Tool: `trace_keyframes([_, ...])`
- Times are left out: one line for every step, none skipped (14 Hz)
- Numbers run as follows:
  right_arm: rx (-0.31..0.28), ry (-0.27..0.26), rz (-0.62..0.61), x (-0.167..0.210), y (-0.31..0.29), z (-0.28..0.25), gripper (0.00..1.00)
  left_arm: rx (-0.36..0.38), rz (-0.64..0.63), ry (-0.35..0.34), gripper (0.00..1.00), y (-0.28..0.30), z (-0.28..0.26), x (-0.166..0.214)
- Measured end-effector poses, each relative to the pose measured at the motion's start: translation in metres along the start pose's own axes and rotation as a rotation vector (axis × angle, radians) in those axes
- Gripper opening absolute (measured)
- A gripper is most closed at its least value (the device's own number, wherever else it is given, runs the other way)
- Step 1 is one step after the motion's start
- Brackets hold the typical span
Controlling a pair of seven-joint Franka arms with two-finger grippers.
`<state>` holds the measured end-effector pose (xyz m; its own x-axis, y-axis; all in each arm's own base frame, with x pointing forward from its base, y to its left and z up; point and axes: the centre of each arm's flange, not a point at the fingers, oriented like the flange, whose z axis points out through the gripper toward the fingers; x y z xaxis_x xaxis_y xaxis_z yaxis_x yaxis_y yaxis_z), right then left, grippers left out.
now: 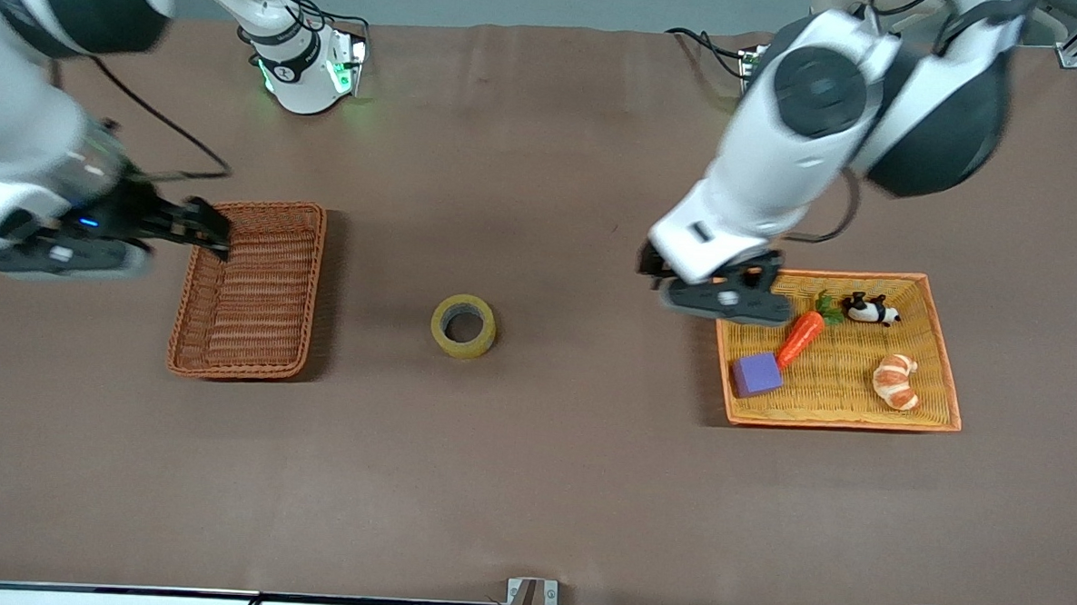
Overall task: Move tape to another basket
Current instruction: 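Raise the left gripper away while the right gripper reaches the tape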
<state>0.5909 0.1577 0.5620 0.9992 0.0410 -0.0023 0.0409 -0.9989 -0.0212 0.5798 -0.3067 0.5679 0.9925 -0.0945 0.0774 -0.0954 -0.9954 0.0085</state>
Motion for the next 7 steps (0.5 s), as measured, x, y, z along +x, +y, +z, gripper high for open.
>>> trace_keyframes([0.009,-0.008,0.012,-0.001,-0.025,0.024,1.0,0.006,-0.015,0.019,1.0,-0.024,-0.014,0.0])
trace_keyframes([0.019,-0.01,0.022,-0.004,-0.05,0.049,1.0,0.01,-0.016,0.033,1.0,-0.049,-0.027,-0.001])
trace_keyframes([0.027,-0.003,0.034,-0.009,-0.074,0.075,1.0,0.007,-0.015,0.044,1.0,-0.075,-0.038,-0.002])
trace_keyframes([0.025,0.011,0.05,-0.014,-0.095,0.104,1.0,-0.005,-0.014,0.049,1.0,-0.099,-0.048,-0.003])
trace_keyframes([0.004,0.026,0.065,-0.021,-0.114,0.133,1.0,-0.019,-0.01,0.053,1.0,-0.121,-0.055,-0.005])
trace_keyframes([-0.025,0.034,0.074,-0.027,-0.13,0.166,1.0,-0.029,-0.013,0.053,1.0,-0.141,-0.06,-0.009])
trace_keyframes([-0.047,0.038,0.075,-0.031,-0.145,0.196,1.0,-0.043,-0.028,0.049,1.0,-0.159,-0.063,-0.016])
